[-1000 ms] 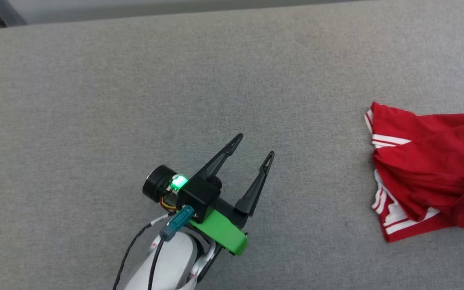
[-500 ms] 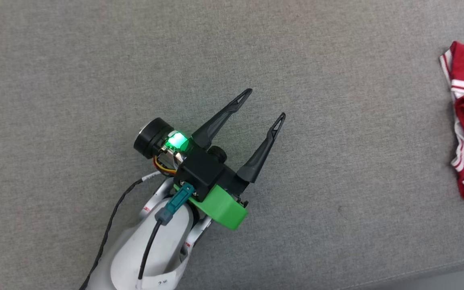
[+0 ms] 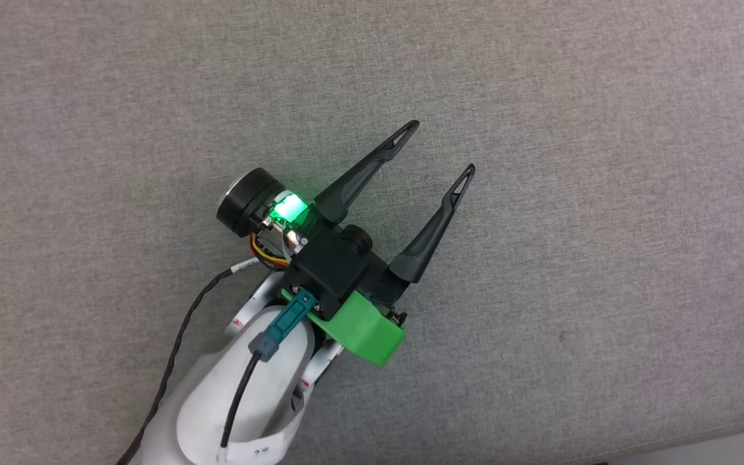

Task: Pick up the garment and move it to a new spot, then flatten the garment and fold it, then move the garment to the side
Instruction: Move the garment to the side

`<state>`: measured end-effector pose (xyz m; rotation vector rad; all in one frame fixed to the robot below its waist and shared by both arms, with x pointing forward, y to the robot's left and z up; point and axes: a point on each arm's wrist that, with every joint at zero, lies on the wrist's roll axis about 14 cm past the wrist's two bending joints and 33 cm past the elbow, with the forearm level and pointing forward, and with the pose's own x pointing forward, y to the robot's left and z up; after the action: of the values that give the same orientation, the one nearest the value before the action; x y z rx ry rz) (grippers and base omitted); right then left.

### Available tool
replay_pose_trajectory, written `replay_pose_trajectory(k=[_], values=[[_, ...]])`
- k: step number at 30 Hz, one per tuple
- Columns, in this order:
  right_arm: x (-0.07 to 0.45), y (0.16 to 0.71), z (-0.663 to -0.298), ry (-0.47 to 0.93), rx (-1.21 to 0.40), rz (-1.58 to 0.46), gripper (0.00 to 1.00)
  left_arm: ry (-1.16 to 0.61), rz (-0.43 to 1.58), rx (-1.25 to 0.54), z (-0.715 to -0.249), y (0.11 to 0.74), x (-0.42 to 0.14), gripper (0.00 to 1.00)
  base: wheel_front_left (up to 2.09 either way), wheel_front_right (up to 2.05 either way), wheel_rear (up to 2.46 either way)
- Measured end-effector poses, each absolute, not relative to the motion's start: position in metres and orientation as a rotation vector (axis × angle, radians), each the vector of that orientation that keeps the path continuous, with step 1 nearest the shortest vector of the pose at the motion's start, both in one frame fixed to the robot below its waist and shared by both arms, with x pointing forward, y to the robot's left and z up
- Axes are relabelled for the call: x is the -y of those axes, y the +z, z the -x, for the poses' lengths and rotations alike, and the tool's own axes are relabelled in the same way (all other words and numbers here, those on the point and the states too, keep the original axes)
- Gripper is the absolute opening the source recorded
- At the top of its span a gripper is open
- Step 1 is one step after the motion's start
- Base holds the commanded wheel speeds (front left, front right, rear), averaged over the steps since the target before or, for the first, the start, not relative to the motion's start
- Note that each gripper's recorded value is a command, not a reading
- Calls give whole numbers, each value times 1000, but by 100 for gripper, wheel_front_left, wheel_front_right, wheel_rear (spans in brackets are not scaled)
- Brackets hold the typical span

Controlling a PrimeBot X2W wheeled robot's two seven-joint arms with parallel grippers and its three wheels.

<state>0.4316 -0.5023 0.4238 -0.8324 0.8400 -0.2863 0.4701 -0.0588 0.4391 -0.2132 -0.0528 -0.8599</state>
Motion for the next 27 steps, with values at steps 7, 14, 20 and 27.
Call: replay_pose_trajectory(k=[7, 14, 20, 27], values=[[495, 446, -438, -314, -701, 806, 100, -787, 232, 79, -476, 461, 46, 100, 0, 0, 0], [458, 486, -451, -256, -505, 742, 100, -657, 235, 56, -469, 474, 13, 100, 0, 0, 0], [398, 541, -464, -172, -250, 617, 100, -528, 212, 50, -454, 486, -28, 100, 0, 0, 0], [325, 581, -446, -67, -25, 409, 100, -404, 190, 88, -428, 509, -70, 100, 0, 0, 0]])
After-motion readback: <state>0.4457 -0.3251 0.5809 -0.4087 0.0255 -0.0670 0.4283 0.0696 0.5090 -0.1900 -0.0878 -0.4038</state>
